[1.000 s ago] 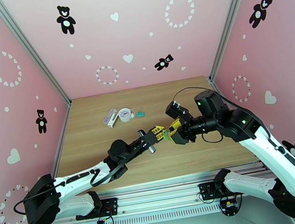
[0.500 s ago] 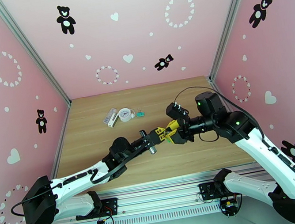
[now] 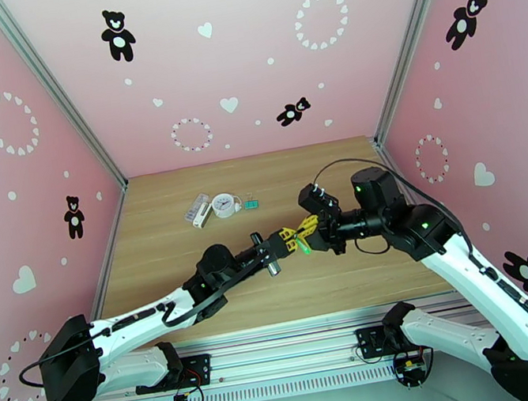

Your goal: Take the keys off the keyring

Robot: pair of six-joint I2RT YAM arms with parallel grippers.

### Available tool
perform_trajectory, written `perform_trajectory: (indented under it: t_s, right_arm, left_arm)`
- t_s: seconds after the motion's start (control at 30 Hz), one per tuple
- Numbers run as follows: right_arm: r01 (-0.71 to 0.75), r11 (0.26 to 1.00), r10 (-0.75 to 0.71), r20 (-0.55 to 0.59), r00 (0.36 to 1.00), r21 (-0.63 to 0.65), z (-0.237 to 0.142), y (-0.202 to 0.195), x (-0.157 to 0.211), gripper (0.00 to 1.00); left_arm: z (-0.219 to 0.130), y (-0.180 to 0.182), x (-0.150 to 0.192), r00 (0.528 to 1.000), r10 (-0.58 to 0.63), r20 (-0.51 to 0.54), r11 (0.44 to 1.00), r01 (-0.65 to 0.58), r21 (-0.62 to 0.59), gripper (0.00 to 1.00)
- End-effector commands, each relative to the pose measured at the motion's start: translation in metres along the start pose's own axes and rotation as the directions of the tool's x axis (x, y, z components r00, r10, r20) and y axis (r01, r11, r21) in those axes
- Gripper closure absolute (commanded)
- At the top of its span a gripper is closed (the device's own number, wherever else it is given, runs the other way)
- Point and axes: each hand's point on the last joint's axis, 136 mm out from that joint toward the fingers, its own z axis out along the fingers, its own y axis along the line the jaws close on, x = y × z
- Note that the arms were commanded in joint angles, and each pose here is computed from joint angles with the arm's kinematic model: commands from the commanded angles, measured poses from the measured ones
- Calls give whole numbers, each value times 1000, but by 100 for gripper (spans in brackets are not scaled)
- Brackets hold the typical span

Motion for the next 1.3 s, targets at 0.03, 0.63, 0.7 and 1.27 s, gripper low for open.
perform_trajectory:
  t_s: [0.03, 0.63, 0.7, 1.27]
  right_arm:
    - [8, 1000, -8, -3, 1000, -27, 1, 6, 6, 97]
    - [-4, 998, 1, 46, 999, 70, -15, 4, 7, 100]
    - [15, 998, -19, 58, 998, 57, -16, 9, 6, 100]
    - [201, 975, -209, 76, 975, 95, -24, 17, 10, 100]
  left_arm:
    - [3, 13, -33, 995, 36, 90, 999, -34, -32, 100]
    - [3, 15, -34, 996, 35, 78, 999, -32, -44, 100]
    - [4, 17, -34, 997, 32, 72, 998, -28, -49, 100]
    - [17, 29, -32, 999, -44, 1, 996, 44, -75, 100]
